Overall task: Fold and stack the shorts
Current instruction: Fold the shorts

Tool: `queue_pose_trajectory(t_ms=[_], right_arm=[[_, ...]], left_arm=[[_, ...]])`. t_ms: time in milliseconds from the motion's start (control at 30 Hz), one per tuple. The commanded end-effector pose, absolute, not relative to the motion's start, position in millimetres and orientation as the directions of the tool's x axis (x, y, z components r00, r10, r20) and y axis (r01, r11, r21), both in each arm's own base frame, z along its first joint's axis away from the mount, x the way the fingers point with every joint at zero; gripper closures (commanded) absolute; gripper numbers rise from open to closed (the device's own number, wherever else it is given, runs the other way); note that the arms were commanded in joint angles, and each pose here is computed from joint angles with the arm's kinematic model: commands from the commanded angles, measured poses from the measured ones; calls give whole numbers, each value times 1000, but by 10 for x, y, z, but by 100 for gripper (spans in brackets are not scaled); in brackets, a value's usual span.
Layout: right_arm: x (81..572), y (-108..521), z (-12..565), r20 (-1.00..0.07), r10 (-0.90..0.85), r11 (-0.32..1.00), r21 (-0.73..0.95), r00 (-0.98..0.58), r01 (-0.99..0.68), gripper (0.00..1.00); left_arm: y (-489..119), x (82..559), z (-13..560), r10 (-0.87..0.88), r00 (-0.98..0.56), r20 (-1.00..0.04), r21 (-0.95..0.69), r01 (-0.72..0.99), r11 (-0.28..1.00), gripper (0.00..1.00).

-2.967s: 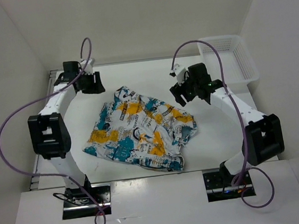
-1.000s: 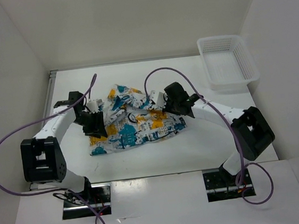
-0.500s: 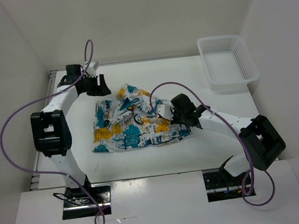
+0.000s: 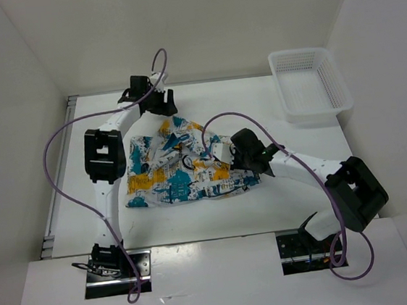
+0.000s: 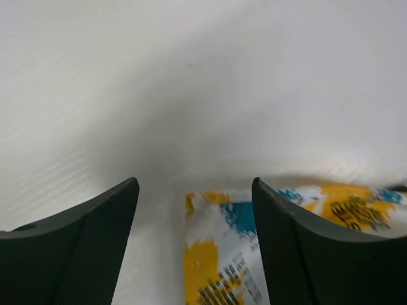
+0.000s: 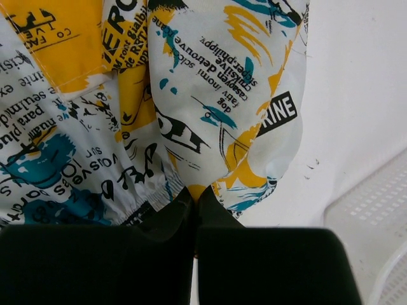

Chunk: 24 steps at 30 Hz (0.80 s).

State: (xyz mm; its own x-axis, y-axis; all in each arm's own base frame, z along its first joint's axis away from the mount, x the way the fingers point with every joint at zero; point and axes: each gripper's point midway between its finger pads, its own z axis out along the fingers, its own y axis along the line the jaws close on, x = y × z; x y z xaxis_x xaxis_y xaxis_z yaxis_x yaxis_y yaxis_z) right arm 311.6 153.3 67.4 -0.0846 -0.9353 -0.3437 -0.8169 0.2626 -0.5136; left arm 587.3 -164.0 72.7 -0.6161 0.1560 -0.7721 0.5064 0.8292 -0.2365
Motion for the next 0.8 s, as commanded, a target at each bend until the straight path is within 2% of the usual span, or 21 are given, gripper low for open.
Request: queue_pose_trajectory(t_ms=[0, 333, 433, 567, 600, 700, 767], right_arm=[[3126, 1661, 719, -395, -915, 286, -495, -81, -820, 100], [3132, 1709, 762, -413, -907, 294, -484, -81, -824, 100], [3132, 1709, 762, -413, -907, 294, -484, -81, -824, 100], [3135, 1708, 764, -409, -910, 286, -487, -73, -825, 100], [3143, 1691, 767, -403, -912, 288, -493, -78, -821, 100], [3154, 1676, 807, -404, -911, 293, -504, -78, -812, 100], [3162, 1660, 811, -398, -914, 295, -510, -83, -808, 100]], left_arm=[[-1496, 6146, 769, 162, -590, -791, -148, 441, 885, 21], [-1767, 5533, 534, 184, -721, -668, -334, 511, 792, 29], [-1782, 5506, 567, 183, -720, -670, -341, 518, 785, 33], [-1831, 5476, 448, 192, -732, -654, -350, 517, 781, 68], [-1826, 5447, 379, 195, -745, -637, -357, 510, 782, 86], [-1859, 5462, 435, 193, -737, -648, -366, 523, 770, 100], [-1891, 5458, 589, 189, -724, -664, -373, 539, 755, 100]])
